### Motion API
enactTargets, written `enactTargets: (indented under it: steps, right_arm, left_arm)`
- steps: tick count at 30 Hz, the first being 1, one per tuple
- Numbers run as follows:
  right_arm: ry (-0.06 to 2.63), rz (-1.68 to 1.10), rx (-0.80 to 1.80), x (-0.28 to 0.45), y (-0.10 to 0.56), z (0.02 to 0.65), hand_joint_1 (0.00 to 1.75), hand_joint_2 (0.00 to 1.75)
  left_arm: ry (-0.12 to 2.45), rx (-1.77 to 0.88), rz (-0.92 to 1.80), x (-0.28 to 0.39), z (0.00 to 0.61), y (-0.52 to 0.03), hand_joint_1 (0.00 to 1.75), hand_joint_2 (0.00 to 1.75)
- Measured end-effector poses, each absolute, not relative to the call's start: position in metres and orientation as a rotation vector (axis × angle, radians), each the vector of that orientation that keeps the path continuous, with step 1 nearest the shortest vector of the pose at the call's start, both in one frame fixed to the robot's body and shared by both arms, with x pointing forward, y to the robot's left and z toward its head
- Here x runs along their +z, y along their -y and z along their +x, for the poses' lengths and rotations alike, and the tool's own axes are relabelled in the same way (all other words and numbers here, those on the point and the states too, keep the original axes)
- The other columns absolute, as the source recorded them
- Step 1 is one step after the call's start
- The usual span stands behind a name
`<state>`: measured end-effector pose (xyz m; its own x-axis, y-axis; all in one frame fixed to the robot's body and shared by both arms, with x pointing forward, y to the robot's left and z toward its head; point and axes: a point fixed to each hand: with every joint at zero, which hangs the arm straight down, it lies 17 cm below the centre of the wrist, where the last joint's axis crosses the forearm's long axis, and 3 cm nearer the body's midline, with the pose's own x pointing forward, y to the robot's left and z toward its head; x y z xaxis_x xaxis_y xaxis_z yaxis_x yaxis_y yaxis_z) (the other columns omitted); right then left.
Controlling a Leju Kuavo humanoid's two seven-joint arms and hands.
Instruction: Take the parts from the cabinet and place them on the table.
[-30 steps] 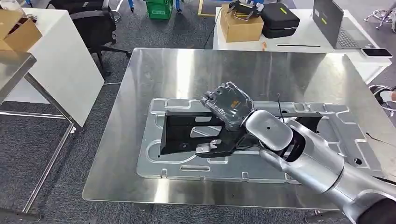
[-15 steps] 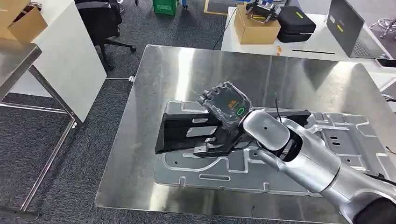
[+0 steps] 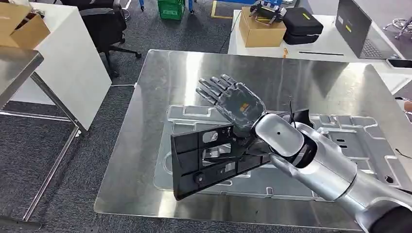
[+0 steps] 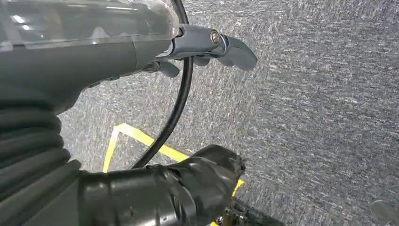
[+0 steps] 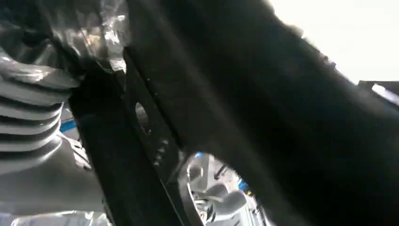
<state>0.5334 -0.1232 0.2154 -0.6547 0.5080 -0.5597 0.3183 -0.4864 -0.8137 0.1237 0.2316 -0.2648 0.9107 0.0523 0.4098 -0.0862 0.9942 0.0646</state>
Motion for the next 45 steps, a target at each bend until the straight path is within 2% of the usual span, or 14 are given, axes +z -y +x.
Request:
enactTargets:
  steps: [17,20,23,25,34,42,45]
  right_arm:
    - [1.511,-1.273,2.28,0.219,0.128,0.536,0.0,0.0]
    - [1.491,-1.315,2.195,0.223,0.137,0.544,0.0,0.0]
    - [1.463,-1.021,2.171,0.209,0.141,0.537,0.0,0.0]
    - [1.501,-0.93,2.134,0.21,0.143,0.534,0.0,0.0]
    - [1.555,-0.999,1.984,0.215,0.153,0.536,0.0,0.0]
    - [1.55,-0.87,1.898,0.219,0.167,0.539,0.0,0.0]
    - [1.564,-0.737,1.829,0.216,0.167,0.534,0.0,0.0]
  left_arm:
    - [0.431,0.059,0.078,-0.264,0.125,-0.23,0.0,0.0]
    - [0.431,0.069,0.077,-0.264,0.125,-0.231,0.0,0.0]
    - [0.431,0.07,0.072,-0.264,0.126,-0.23,0.0,0.0]
    - [0.431,0.07,0.068,-0.264,0.126,-0.229,0.0,0.0]
    - [0.435,0.069,0.063,-0.263,0.128,-0.228,0.0,0.0]
    - [0.445,0.069,0.06,-0.262,0.134,-0.228,0.0,0.0]
    - [0.449,0.07,0.058,-0.261,0.137,-0.227,0.0,0.0]
